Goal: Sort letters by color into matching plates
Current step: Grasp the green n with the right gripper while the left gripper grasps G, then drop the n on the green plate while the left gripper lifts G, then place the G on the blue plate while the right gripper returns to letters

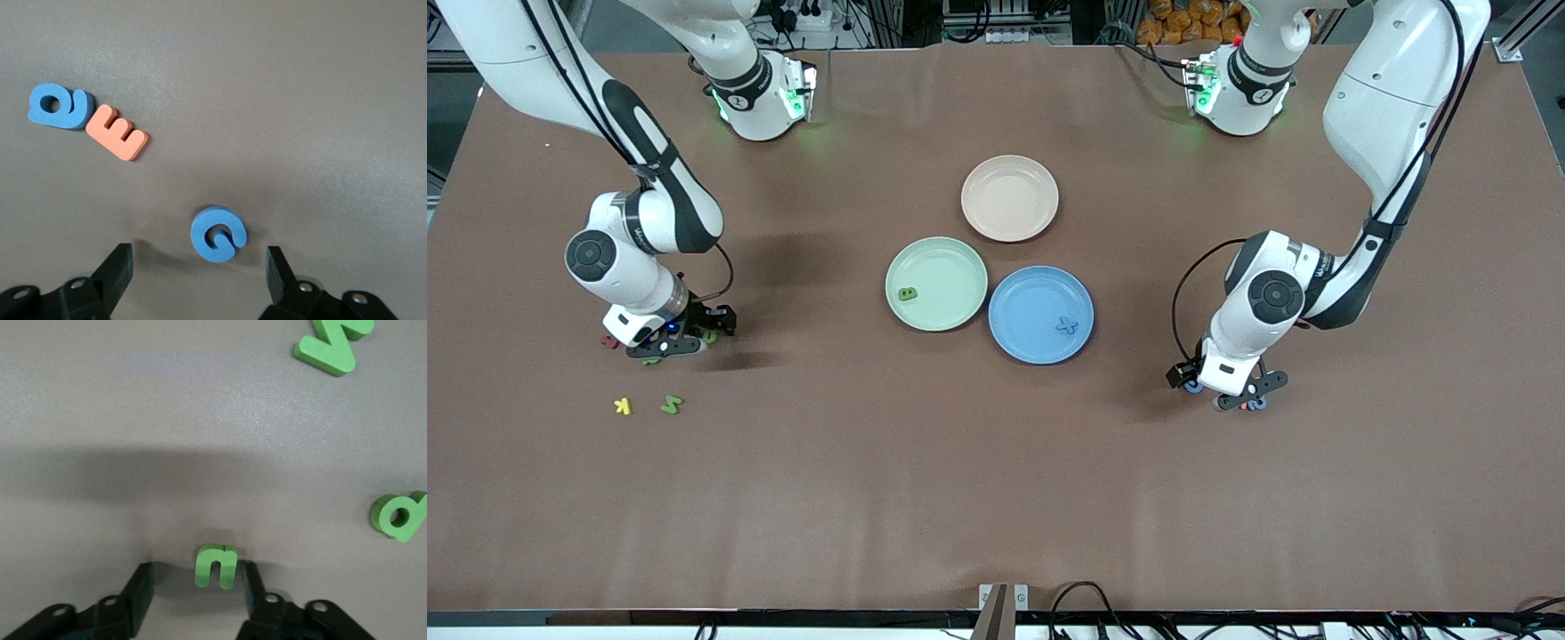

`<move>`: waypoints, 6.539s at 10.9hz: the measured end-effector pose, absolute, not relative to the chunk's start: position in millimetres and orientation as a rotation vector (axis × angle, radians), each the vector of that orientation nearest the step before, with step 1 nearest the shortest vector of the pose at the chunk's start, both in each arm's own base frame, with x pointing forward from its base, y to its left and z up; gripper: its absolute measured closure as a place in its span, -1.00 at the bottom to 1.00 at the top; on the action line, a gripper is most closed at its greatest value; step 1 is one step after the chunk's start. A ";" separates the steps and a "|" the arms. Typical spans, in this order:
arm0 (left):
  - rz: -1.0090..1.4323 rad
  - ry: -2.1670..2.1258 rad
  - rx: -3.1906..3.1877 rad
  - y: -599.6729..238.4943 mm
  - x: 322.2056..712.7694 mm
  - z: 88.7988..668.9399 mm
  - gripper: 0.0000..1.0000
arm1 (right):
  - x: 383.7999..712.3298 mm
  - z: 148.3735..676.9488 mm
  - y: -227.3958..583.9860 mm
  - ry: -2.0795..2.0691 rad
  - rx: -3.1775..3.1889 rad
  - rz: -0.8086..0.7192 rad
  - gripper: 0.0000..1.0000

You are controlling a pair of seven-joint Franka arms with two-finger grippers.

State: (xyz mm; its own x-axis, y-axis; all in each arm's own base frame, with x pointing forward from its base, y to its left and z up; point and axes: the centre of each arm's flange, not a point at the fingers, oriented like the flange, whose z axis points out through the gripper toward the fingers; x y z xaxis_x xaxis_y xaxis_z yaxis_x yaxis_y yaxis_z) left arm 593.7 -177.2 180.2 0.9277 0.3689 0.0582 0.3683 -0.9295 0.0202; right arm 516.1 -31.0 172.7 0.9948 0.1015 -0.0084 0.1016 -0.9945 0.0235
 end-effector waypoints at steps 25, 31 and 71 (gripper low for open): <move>0.119 0.608 3.054 -174.0 609.5 175.9 -0.21 | 491.5 215.1 174.5 -0.122 3.121 -0.052 0.48; 0.132 0.612 3.049 -174.0 613.4 179.5 0.29 | 439.6 233.8 313.8 -0.174 3.177 -0.042 0.48; 0.005 0.928 2.852 -412.4 526.9 231.2 -1.00 | 560.0 188.7 -154.2 -0.315 3.094 -0.030 -1.00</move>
